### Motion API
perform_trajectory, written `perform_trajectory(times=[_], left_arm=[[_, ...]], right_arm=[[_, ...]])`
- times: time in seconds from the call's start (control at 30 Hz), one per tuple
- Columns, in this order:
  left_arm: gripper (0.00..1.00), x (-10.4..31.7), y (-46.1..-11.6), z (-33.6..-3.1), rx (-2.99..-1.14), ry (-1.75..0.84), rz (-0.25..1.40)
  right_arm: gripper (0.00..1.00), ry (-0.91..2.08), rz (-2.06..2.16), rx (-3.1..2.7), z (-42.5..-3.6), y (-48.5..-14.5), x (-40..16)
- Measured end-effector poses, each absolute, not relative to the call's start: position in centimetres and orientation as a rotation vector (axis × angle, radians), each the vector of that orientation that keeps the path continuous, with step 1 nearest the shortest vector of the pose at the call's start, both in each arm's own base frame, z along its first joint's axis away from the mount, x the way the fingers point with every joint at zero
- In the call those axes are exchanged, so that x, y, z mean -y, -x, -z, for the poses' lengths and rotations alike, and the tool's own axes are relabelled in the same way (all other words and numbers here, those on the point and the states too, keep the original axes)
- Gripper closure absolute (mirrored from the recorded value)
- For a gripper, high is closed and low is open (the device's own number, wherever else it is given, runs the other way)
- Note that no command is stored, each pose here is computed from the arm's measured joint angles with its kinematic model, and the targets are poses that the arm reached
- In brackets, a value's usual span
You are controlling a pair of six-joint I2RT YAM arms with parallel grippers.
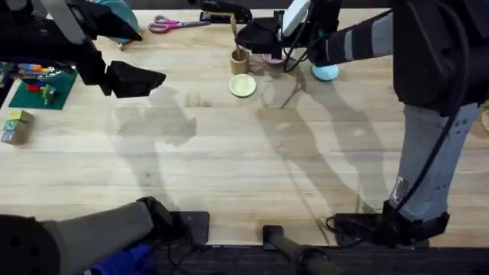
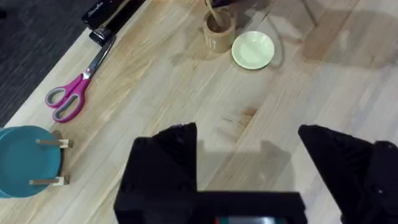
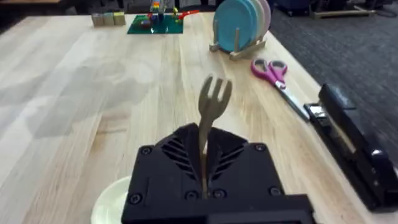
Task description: Pick up a utensil and set it on the pink plate, then put the other utensil in the container.
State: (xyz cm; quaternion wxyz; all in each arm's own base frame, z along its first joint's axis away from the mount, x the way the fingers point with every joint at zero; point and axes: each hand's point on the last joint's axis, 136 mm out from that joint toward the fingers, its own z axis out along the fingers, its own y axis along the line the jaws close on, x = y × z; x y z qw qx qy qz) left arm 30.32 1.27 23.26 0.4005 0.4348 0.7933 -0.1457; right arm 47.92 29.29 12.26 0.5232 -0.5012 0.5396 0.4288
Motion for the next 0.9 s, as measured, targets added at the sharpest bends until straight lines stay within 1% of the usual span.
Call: perform_trajectory(times=[0.37,0.67,0.7,0.73,0.8,0.83,0.9], left_arm=[[0.007,-1.3,-30.3,-23.3,-2.006,-1.1,0.368],[0.007,-1.3,-30.3,-23.3,-2.006,-1.1,0.368],[0.007,-1.3,-30.3,-23.3,-2.006,-1.1,0.368],[0.007,-1.3,-30.3,-23.3,-2.006,-1.1,0.368],[0.007,-1.3,-30.3,-23.3,-2.006,-1.1,0.368],[0.007,-1.3,-30.3,-23.3,-2.006,-1.1,0.368],[0.007,-1.3,-30.3,-23.3,-2.006,-1.1,0.368]], right_arm=[[0.971,1.251,-1.008,-1.319,-10.4,-47.4,-29.1],[0.97,1.27,-0.999,-1.317,-10.0,-47.2,-29.1],[0.553,1.274,-0.993,-1.311,-10.0,-47.2,-29.1],[0.395,1.274,-0.993,-1.311,-10.0,-47.2,-29.1],[0.12,1.275,-0.993,-1.311,-10.0,-47.2,-29.1],[0.033,1.275,-0.992,-1.309,-10.0,-47.2,-29.1],[0.008,1.278,-1.0,-1.304,-10.0,-47.1,-29.1]])
